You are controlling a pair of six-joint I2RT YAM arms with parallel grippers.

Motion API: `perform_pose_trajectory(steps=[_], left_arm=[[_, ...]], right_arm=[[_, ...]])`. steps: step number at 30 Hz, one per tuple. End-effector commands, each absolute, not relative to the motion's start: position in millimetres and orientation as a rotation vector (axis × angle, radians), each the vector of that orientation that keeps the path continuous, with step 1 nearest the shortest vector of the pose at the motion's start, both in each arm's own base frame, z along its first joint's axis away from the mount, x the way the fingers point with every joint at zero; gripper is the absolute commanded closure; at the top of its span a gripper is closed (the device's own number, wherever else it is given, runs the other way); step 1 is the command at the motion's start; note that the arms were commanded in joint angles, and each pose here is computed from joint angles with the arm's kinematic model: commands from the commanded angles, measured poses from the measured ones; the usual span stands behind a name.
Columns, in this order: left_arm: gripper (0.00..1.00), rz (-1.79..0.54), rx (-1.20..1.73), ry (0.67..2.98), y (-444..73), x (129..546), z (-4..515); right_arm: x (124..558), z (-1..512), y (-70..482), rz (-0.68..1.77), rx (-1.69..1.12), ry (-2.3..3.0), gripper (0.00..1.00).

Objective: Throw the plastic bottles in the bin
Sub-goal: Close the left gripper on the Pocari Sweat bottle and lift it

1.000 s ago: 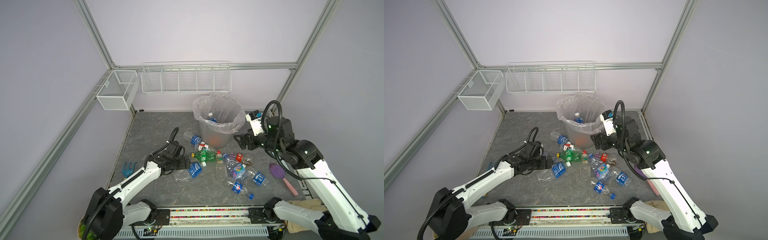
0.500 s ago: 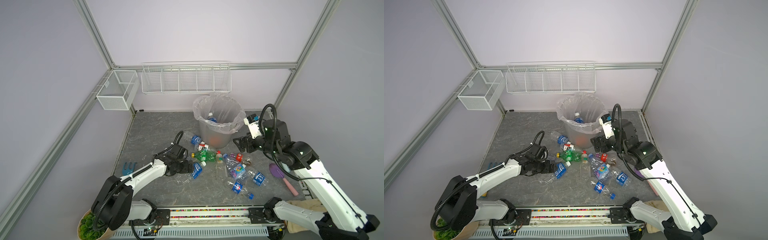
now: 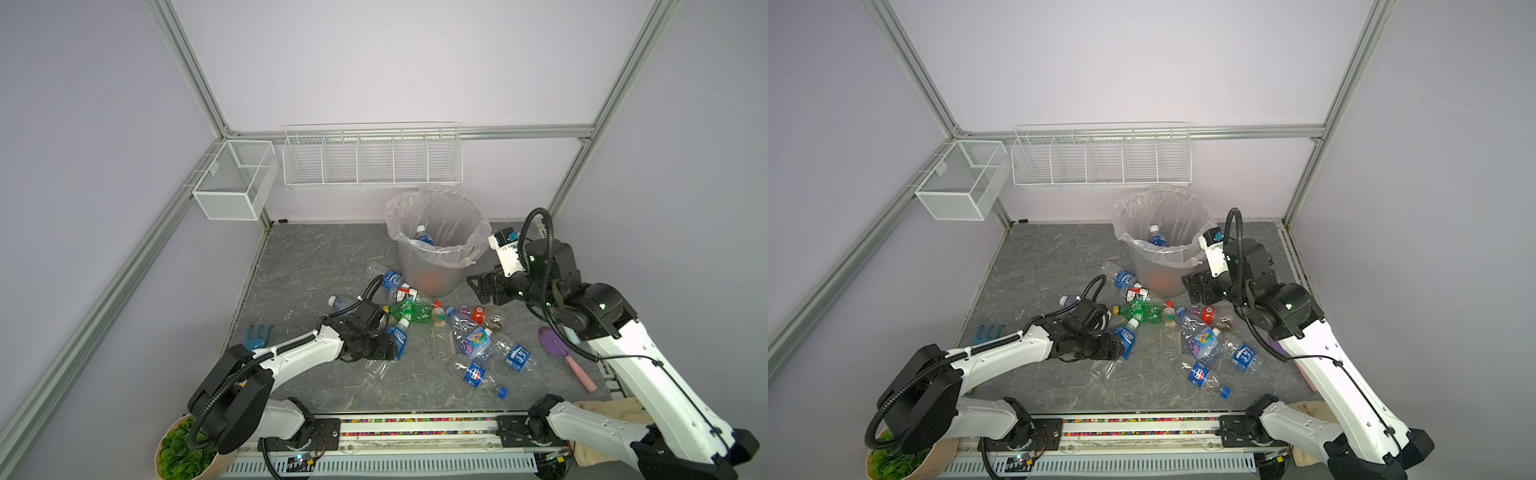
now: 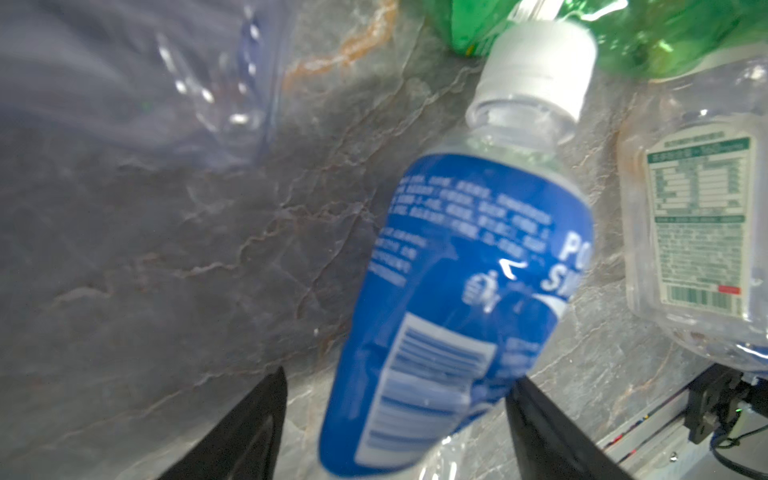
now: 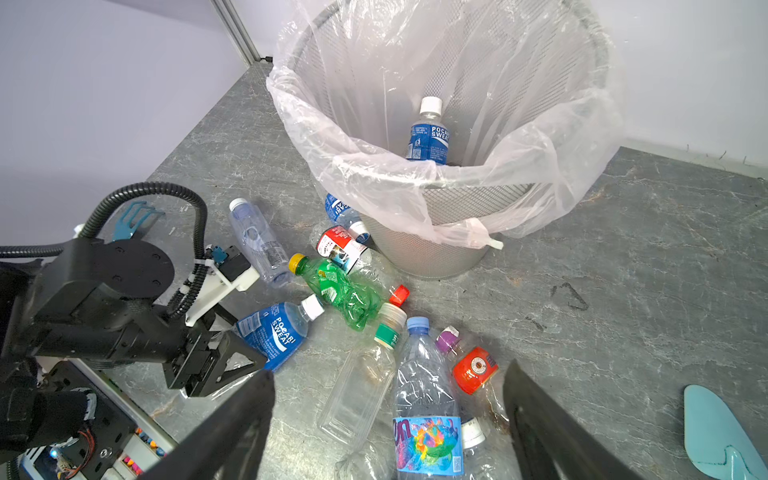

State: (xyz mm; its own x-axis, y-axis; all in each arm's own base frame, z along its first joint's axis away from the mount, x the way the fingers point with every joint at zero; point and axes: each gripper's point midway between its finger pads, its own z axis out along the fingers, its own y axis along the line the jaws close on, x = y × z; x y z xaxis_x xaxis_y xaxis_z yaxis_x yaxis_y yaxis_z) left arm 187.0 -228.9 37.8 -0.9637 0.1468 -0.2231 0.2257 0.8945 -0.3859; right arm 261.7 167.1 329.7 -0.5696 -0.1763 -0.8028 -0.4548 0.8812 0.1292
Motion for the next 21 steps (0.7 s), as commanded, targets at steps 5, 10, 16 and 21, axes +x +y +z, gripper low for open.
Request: perform_pose_trajectory(steps=[5,10,16,21], left_arm=[[0.45,-0.596,0.263,2.874,-239,183,26],[0.76,-0.617,0.297,2.851,-249,182,36],[0.85,-0.628,0.313,2.795,-252,181,59],[0.86,-0.626,0.346,2.718,-255,184,91]], right_arm=[[262,331,165,0.407,-0.427,2.155,0.12],[260,332,164,0.407,-0.425,2.151,0.12],[256,329,159,0.4,-0.417,2.146,0.12],[254,325,159,0.404,-0.421,2.152,0.12]])
